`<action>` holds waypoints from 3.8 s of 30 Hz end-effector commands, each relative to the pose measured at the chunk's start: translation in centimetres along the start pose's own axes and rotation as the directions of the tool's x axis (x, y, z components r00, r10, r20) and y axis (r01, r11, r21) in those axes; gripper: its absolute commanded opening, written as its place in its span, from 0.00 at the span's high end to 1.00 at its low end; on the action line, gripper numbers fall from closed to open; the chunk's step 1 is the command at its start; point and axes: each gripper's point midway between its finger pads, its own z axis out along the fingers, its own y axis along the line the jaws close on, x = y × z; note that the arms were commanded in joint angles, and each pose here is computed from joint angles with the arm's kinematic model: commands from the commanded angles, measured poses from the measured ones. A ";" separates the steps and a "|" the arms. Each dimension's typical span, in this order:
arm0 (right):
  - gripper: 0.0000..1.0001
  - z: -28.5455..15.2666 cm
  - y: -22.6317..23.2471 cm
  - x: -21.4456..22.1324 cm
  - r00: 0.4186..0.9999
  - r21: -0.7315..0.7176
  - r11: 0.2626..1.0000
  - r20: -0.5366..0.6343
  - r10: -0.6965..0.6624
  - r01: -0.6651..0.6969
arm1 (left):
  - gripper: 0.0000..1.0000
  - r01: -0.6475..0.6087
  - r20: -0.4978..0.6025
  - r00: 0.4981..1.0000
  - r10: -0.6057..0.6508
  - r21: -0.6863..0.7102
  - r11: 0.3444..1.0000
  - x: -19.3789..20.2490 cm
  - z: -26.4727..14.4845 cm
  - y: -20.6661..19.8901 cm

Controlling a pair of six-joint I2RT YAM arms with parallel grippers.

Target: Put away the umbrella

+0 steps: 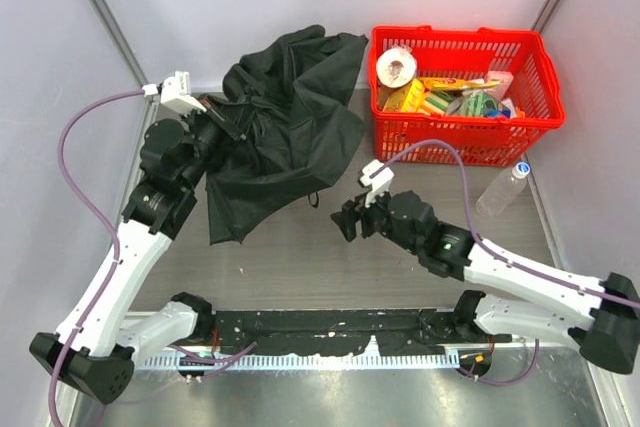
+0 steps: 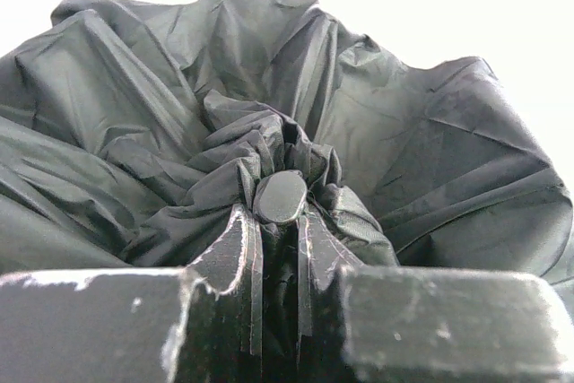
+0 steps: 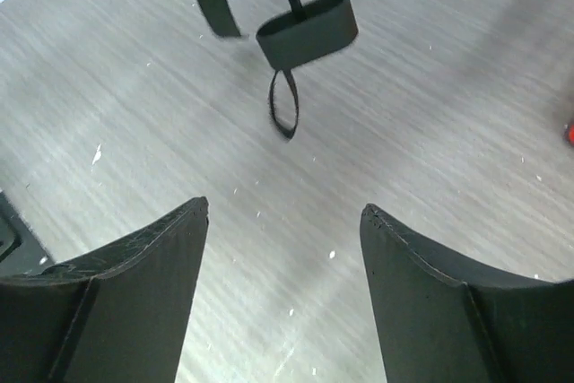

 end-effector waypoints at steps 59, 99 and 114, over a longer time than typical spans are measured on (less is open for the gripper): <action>0.16 0.8 1.6 -18.8 0.994 -0.082 0.990 -0.004 -0.111 0.111 | 1.00 0.147 -0.361 0.932 0.028 0.447 0.882 4.0 -2.8 -6.2; 0.20 -0.7 8.2 -20.3 0.867 -0.220 0.866 0.123 0.482 -0.450 | 1.00 0.251 -0.096 0.964 -0.248 0.020 0.968 0.8 0.3 1.1; 0.99 0.7 10.8 -19.3 0.869 -0.229 0.842 -0.038 0.494 -0.489 | 1.00 0.158 0.046 0.986 -0.160 0.052 0.986 -0.3 1.2 2.4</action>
